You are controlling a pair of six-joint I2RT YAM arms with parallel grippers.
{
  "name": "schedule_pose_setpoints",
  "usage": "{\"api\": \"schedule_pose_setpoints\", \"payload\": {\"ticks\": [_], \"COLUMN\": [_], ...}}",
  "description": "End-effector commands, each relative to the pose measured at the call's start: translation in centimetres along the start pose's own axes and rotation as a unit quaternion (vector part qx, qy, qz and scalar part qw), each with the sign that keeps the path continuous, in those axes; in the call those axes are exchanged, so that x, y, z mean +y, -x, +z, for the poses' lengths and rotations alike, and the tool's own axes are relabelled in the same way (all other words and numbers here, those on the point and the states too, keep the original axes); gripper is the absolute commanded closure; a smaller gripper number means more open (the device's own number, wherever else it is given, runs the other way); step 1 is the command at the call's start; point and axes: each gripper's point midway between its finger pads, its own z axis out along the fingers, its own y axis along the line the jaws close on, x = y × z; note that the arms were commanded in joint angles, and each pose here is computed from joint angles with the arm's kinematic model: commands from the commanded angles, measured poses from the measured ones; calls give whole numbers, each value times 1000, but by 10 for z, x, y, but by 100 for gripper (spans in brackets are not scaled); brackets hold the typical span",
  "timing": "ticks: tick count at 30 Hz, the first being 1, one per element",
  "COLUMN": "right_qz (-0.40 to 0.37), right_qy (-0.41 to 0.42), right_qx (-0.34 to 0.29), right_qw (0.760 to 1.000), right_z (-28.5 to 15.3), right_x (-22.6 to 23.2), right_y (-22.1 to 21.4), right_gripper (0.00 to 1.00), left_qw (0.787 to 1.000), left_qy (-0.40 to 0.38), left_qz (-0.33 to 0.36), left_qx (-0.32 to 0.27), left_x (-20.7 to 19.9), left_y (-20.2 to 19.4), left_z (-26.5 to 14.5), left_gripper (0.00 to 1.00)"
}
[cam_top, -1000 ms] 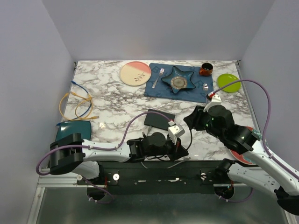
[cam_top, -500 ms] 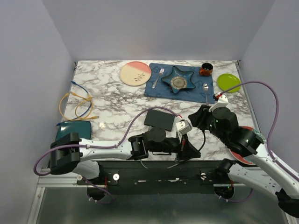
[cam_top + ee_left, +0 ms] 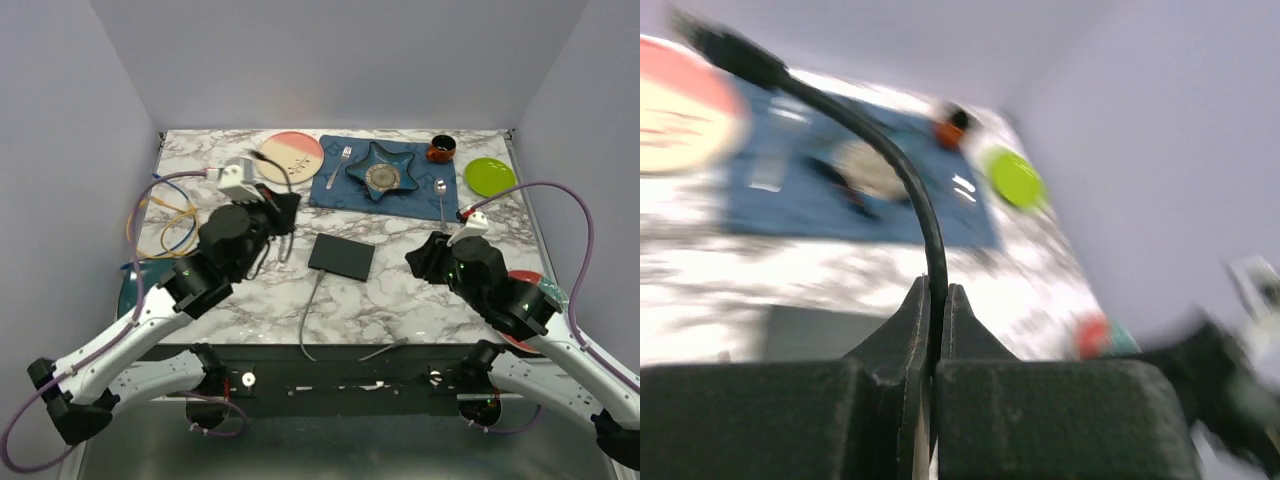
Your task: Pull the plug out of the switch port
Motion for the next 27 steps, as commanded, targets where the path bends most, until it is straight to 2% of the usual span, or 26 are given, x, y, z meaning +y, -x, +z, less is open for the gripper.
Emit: {"api": "schedule_pose_setpoints", "payload": {"ticks": [1,4,7,10,14,15,16,18,19,21,25,26,27], "right_qz": [3,2,1,-3,-10,-14,-15,-27,-31,-38,-42,-42,-47], "right_qy": [-5,0,9,10,15,12,14,12,11,6,26,30,31], "right_qx": [-1,4,14,19,19,18,17,21,22,25,27,28,38], "right_qw": [1000,1000,1000,1000,1000,1000,1000,999,999,999,998,998,998], "right_z": [2,5,7,9,8,9,10,13,14,20,34,36,42], "right_x": [-4,-3,1,0,0,-2,-1,-2,-2,-3,11,14,18], "right_y": [-6,-11,-16,-20,-22,-22,-22,-24,-24,-27,-28,-28,-31], "right_gripper": [49,49,49,49,49,49,48,48,48,48,48,48,47], "left_qw": [971,951,937,914,859,837,826,789,785,792,836,856,866], "left_qy": [231,300,345,398,503,532,545,593,598,589,529,499,482], "left_qz": [11,11,-3,-34,-78,-102,-113,-135,-139,-143,-120,-109,-102], "left_qx": [-61,-74,-60,-65,-59,-76,-82,-90,-85,-74,-80,-84,-83], "left_x": [114,150,183,237,331,356,368,395,401,400,362,339,327], "left_y": [50,76,87,101,105,113,115,114,112,108,104,100,97], "left_z": [-25,-27,-21,-21,-35,-50,-54,-67,-69,-63,-44,-35,-30], "left_gripper": [100,100,100,100,100,94,65,26,2,1,1,1,1]}}
